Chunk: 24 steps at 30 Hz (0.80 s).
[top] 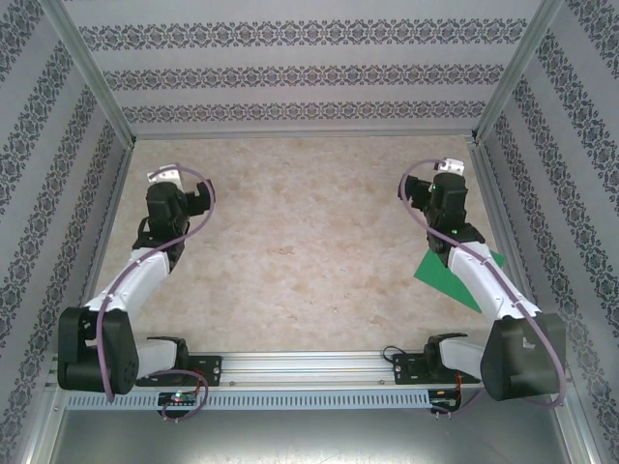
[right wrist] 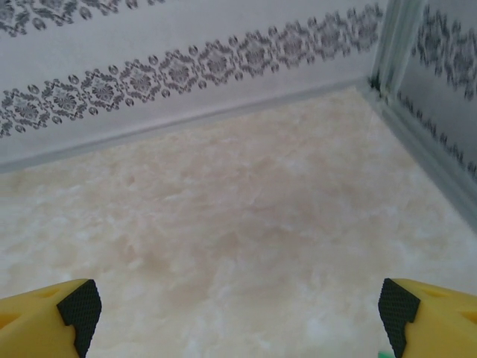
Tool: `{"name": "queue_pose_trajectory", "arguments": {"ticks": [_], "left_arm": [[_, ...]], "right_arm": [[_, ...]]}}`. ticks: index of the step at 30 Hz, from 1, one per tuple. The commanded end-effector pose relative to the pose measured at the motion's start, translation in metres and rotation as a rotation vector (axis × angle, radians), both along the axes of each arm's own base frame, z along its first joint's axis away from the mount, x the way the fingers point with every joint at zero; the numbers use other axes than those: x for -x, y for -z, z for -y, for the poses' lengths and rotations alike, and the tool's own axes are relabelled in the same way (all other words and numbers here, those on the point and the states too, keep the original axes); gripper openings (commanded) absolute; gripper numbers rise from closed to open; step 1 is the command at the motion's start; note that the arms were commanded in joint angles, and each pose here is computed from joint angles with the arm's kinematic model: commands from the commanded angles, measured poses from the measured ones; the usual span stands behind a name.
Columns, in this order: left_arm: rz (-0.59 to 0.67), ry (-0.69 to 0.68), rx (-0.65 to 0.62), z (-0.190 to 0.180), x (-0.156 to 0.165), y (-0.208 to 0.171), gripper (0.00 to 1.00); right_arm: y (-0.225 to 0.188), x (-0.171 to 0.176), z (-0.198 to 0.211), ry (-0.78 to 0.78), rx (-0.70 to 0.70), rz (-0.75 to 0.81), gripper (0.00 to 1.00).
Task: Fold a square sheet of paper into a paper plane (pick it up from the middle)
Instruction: Move the square sheet of paper to the center of the table.
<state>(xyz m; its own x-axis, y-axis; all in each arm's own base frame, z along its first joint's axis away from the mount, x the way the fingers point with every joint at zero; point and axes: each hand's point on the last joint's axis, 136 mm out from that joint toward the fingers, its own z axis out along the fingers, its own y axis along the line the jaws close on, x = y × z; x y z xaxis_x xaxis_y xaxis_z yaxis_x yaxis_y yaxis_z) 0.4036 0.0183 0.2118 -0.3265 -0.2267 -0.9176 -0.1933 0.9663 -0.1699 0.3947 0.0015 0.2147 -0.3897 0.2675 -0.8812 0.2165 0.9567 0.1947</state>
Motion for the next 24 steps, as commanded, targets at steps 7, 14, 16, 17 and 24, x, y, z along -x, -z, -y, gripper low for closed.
{"name": "queue_pose_trajectory", "arguments": {"ticks": [7, 14, 16, 17, 24], "left_arm": [[-0.254, 0.16, 0.295, 0.045, 0.008, 0.009, 1.0], [-0.353, 0.19, 0.357, 0.056, 0.003, 0.027, 1.0], [-0.361, 0.216, 0.383, 0.062, 0.0, 0.031, 1.0], [-0.365, 0.223, 0.393, 0.064, -0.001, 0.033, 1.0], [-0.38, 0.224, 0.403, 0.065, -0.002, 0.036, 1.0]], "right_arm": [[0.096, 0.033, -0.004, 0.223, -0.344, -0.539, 0.98], [0.125, 0.052, 0.025, 0.37, -0.414, -0.613, 0.98], [0.132, 0.059, 0.032, 0.397, -0.409, -0.64, 0.98], [0.136, 0.062, 0.035, 0.406, -0.414, -0.656, 0.98], [0.165, 0.074, 0.048, 0.434, -0.461, -0.721, 0.98]]}}
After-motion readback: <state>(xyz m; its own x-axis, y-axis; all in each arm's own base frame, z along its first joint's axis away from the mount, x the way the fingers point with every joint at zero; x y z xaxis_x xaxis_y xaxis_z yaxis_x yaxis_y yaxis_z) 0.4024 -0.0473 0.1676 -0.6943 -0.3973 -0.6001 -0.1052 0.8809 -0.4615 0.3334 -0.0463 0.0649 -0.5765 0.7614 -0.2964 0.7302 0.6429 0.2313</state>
